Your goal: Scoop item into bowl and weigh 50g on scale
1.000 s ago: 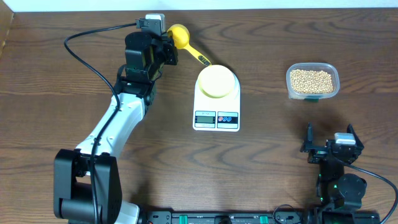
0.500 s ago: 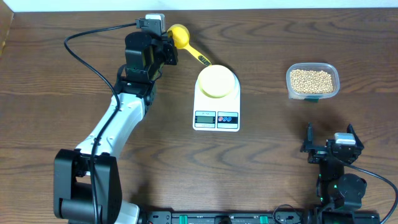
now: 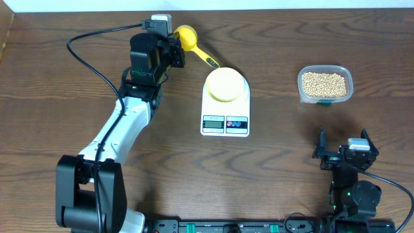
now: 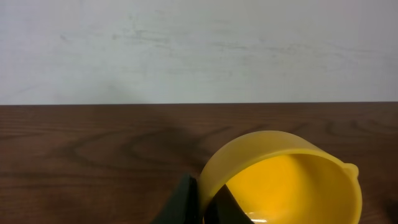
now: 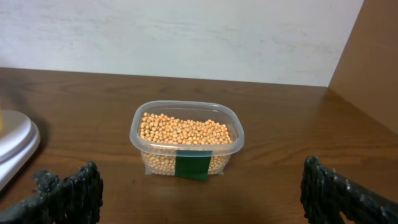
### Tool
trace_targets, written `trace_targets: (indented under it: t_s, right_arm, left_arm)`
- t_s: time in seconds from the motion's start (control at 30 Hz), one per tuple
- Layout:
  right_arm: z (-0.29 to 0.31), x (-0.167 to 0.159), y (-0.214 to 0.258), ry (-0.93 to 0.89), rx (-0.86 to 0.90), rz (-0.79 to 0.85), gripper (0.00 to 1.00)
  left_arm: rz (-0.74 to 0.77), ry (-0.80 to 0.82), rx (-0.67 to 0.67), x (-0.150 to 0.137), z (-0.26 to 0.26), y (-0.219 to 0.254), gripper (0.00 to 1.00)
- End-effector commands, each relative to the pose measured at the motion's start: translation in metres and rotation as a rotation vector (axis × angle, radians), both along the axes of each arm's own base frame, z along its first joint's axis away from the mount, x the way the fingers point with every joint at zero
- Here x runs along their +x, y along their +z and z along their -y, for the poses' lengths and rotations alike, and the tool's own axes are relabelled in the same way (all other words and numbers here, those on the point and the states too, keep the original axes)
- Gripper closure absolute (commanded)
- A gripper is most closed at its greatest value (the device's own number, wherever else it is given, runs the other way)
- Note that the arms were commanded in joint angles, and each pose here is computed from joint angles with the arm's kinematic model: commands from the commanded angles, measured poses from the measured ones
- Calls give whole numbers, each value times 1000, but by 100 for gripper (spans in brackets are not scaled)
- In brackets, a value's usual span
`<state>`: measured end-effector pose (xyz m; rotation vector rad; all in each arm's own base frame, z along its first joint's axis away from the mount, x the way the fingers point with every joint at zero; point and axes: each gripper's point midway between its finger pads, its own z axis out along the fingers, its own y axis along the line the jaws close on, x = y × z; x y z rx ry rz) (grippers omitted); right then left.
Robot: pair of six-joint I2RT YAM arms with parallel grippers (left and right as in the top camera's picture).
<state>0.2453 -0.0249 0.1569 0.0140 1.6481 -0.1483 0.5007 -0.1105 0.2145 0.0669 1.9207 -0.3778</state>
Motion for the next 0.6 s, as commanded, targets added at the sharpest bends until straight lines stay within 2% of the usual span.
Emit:
trace_targets:
  t_s: [0.0, 0.57]
  right_arm:
    - [2, 0, 0, -12, 7, 2, 1]
    - [3, 0, 1, -14, 7, 5, 1]
  left_arm:
    - [11, 1, 0, 2, -1, 4, 92]
    - [13, 1, 0, 2, -1, 5, 92]
